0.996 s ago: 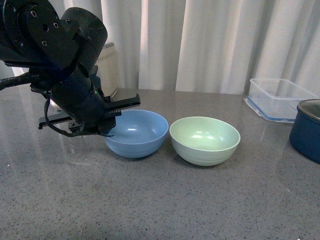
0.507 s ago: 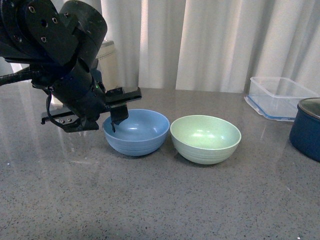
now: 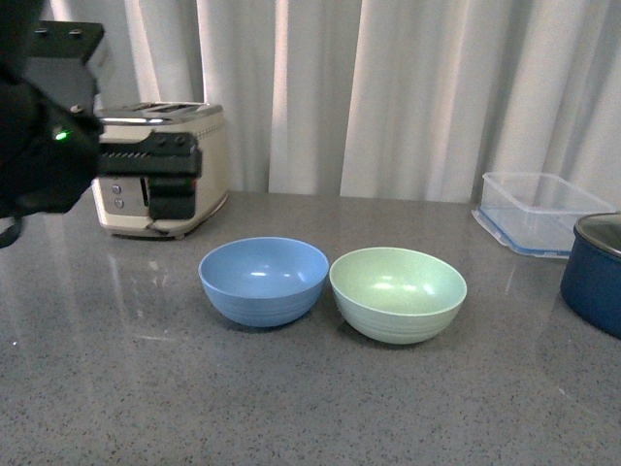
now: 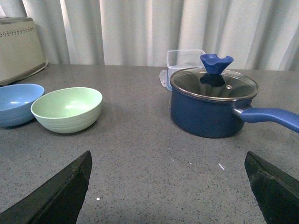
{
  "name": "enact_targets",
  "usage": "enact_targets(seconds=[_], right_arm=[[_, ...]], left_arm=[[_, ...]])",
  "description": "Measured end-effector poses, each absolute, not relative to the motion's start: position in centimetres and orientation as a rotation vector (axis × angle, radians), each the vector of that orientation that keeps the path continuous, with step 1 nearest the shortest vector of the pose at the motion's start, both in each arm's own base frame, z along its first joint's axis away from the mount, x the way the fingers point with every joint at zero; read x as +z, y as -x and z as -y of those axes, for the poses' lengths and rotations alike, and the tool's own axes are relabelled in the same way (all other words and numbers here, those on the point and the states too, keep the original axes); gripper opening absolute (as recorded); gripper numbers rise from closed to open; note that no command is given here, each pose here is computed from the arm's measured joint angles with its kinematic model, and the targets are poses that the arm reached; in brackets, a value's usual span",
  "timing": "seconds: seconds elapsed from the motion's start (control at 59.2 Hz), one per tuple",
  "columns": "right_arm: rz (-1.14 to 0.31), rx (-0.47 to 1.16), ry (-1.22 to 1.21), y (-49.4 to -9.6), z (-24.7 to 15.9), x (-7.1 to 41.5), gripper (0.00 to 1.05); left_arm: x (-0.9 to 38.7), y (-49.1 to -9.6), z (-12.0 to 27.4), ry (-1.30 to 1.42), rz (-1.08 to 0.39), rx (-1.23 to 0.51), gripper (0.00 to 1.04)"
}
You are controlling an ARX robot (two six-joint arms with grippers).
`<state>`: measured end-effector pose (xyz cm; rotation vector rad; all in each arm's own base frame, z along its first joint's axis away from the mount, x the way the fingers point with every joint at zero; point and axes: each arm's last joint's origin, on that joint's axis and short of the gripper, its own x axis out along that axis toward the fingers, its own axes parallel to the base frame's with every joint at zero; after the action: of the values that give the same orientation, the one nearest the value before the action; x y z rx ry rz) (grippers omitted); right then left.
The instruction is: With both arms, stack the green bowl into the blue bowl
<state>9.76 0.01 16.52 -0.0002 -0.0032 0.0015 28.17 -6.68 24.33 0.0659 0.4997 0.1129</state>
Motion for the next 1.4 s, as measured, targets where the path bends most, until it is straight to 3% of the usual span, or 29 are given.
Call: enact_targets(seconds=[0.101, 0.304, 0.439, 0.523, 0.659, 0.777, 1.402], right_arm=[[0.003, 0.002, 0.000, -9.8, 0.0, 16.5, 0.95], [0.003, 0.002, 0.000, -9.8, 0.0, 16.5, 0.95], [0.003, 0.002, 0.000, -9.8, 0.0, 16.5, 0.95], [0.003, 0.002, 0.000, -9.8, 0.0, 16.5, 0.95], [0.003, 0.002, 0.000, -9.8, 0.0, 16.5, 0.95], [0.003, 0.002, 0.000, -9.8, 0.0, 16.5, 0.95], [0.003, 0.002, 0.000, -9.8, 0.0, 16.5, 0.95]], left_arm=[[23.8, -26.2, 6.3, -0.085, -0.507, 0.105, 0.98], [23.4, -26.2, 6.3, -0.090, -0.472, 0.077, 0.95], [21.7, -24.5, 5.2, -0.008, -0.137, -0.017, 0.72], [21.4, -23.0, 4.1, 0.013, -0.028, -0.008, 0.57], [20.6, -20.8, 2.9, 0.012, 0.002, -0.002, 0.32], [19.3, -18.9, 2.0, 0.008, -0.010, -0.008, 0.04], [16.9, -13.9, 0.0, 0.004, 0.009, 0.000, 0.04]])
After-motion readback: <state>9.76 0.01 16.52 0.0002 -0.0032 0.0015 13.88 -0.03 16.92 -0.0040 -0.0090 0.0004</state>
